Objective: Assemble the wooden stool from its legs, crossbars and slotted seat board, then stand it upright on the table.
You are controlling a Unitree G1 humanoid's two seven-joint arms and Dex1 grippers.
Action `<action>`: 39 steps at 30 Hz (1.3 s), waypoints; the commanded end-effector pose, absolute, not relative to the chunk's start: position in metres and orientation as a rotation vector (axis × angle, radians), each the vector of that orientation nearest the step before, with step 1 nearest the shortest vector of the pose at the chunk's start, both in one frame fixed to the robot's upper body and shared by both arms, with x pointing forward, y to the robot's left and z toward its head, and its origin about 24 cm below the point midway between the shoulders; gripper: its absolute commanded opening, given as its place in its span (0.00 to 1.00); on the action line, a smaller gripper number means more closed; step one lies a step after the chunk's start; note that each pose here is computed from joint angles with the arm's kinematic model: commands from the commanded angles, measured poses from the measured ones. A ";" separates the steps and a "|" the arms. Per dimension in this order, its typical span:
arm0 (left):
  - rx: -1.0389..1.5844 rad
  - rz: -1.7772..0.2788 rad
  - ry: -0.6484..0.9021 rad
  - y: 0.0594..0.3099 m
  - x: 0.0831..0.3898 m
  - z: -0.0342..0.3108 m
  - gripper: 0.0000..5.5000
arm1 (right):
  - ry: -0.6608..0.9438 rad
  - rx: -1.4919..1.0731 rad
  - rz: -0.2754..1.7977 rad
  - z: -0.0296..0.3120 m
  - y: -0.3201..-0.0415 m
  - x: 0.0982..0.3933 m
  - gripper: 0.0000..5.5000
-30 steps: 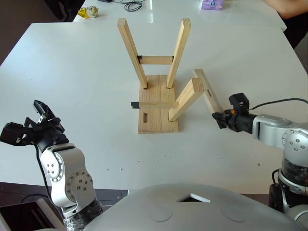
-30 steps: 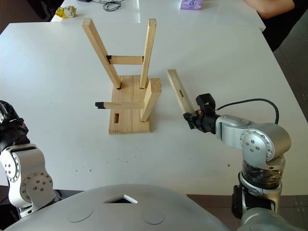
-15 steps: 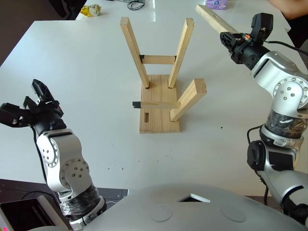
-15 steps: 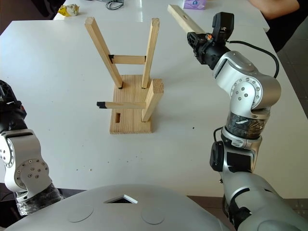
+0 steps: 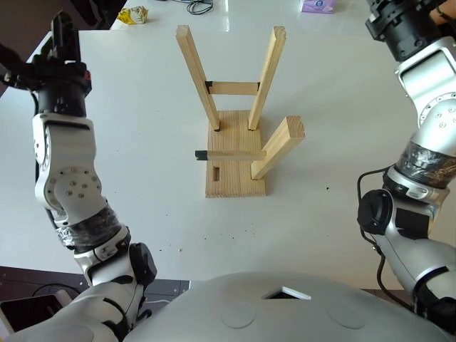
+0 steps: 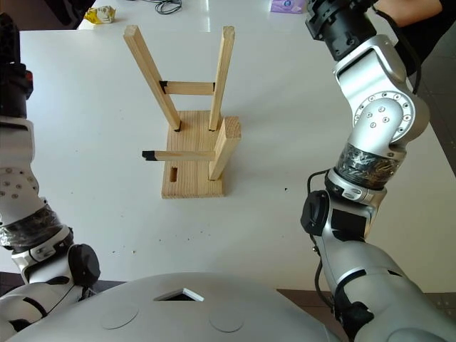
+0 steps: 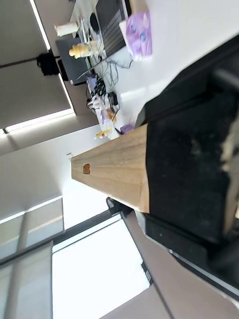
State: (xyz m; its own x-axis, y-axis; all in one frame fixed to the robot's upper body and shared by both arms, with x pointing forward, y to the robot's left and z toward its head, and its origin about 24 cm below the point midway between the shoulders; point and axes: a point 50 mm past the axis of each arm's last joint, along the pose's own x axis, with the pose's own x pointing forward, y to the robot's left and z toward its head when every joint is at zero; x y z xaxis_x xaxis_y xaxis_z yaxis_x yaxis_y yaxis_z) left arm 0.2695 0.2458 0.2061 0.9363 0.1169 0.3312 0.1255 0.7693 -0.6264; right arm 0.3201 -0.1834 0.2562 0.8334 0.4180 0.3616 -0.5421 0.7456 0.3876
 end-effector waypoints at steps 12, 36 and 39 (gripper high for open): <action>-0.879 -1.007 -0.294 0.180 0.256 0.263 0.68 | -0.349 0.689 1.364 0.324 -0.148 0.283 0.38; -0.794 -1.298 -0.347 0.176 0.230 0.300 0.68 | -0.039 0.649 1.540 0.280 -0.155 0.271 0.38; -0.805 -1.300 -0.348 0.177 0.232 0.300 0.68 | -0.052 0.656 1.546 0.277 -0.153 0.269 0.38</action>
